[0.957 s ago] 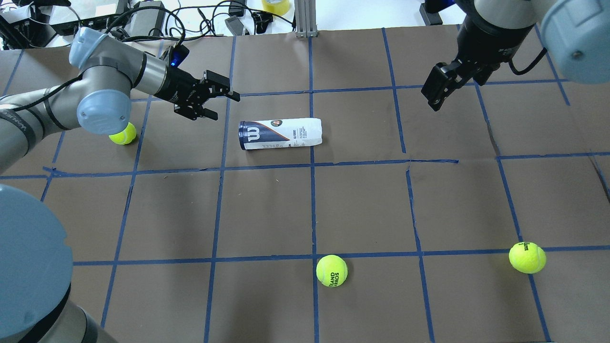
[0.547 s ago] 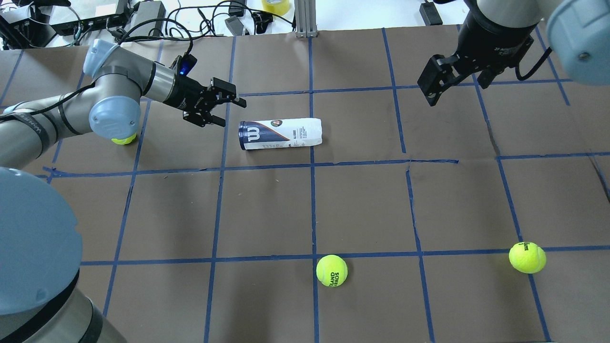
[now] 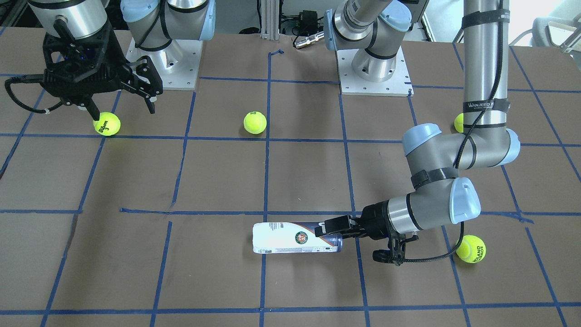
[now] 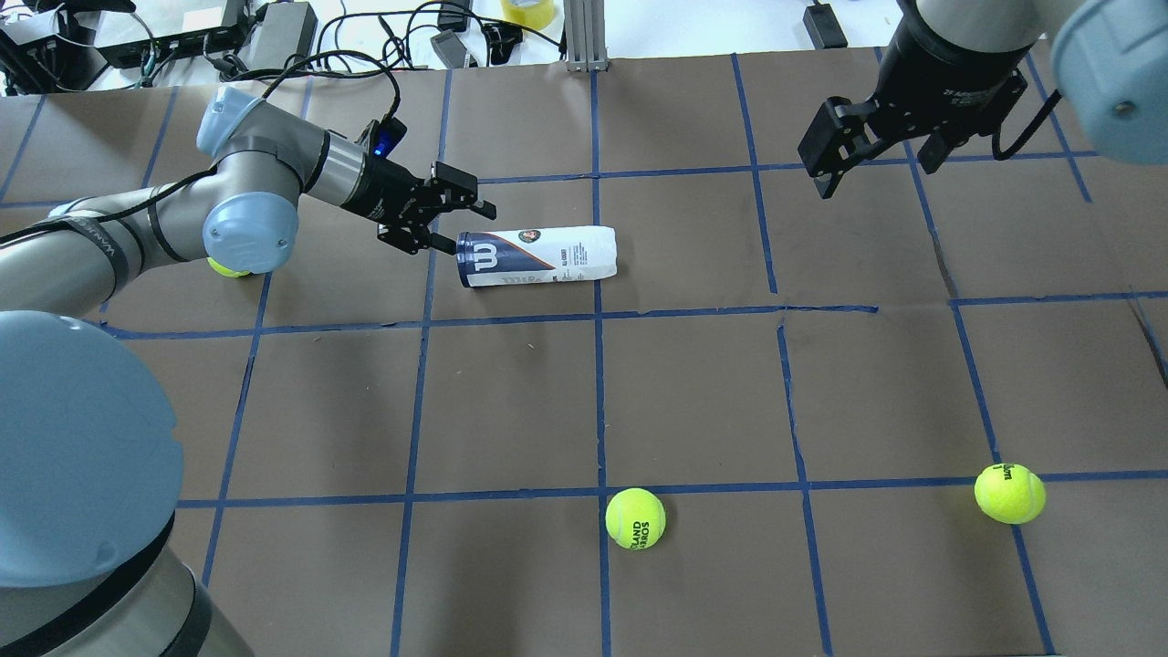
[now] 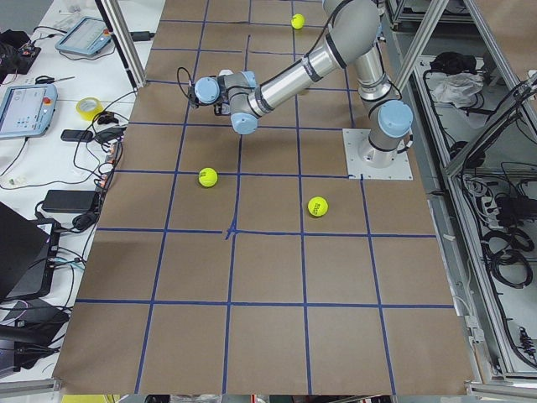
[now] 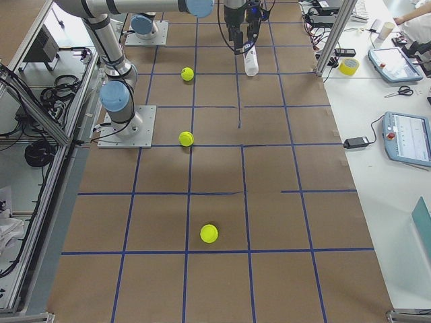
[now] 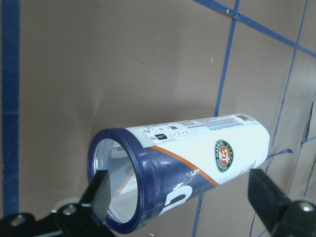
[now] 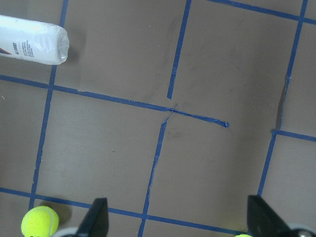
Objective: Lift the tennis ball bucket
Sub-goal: 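Close the left gripper around the can's blue-capped end, then lift and tilt the can upright with the left gripper, setting it down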
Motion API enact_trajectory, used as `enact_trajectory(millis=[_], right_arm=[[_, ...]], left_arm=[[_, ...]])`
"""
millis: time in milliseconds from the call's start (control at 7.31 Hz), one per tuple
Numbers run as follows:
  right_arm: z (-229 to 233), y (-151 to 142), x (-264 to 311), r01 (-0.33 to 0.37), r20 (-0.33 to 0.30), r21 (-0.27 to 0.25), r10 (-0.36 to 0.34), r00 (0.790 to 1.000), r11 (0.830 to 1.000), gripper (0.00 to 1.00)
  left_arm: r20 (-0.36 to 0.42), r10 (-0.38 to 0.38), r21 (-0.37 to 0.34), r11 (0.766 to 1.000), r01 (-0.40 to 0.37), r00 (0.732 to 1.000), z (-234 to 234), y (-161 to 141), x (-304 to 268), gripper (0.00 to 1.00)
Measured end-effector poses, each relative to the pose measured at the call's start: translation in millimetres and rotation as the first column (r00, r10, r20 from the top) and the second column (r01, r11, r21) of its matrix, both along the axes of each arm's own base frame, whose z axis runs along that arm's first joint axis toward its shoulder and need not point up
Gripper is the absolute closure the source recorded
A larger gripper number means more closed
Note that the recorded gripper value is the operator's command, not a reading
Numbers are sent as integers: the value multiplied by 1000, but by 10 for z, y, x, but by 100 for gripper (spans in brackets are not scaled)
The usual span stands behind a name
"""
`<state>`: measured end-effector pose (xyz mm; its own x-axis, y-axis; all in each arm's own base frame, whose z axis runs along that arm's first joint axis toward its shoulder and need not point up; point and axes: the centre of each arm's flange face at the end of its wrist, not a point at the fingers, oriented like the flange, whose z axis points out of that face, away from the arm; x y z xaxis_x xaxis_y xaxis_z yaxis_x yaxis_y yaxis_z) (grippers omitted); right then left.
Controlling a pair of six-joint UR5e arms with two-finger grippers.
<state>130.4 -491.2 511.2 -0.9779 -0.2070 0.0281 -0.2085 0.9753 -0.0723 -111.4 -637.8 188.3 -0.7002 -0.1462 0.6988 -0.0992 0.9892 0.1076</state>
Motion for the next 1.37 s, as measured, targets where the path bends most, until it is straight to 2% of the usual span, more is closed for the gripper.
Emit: enact_trajectory(millis=[137, 274, 684, 957, 1094, 1368], right_arm=[[0, 0, -2, 0, -2, 0, 0, 1000, 1000, 0], [0, 0, -5, 0, -4, 0, 0, 1000, 1000, 0], [-5, 2, -15, -1, -13, 3, 1, 1000, 1000, 0], [-4, 2, -17, -1, -14, 3, 1, 1000, 1000, 0], [-5, 2, -19, 0, -14, 3, 0, 1000, 1000, 0], [-10, 2, -24, 1, -15, 5, -1, 1000, 1000, 0]], left_arm=[[-8, 1, 11, 1000, -1, 1000, -61, 13, -9, 54], [-19, 2, 19, 1000, -2, 1000, -106, 18, -18, 100], [-25, 39, 47, 998, -38, 999, -60, -13, -21, 100], [0, 74, 29, 997, -74, 997, 216, -142, 5, 100], [33, 105, 13, 994, -105, 994, 472, -249, 4, 100], [146, 150, -35, 989, -147, 978, 996, -417, -202, 100]])
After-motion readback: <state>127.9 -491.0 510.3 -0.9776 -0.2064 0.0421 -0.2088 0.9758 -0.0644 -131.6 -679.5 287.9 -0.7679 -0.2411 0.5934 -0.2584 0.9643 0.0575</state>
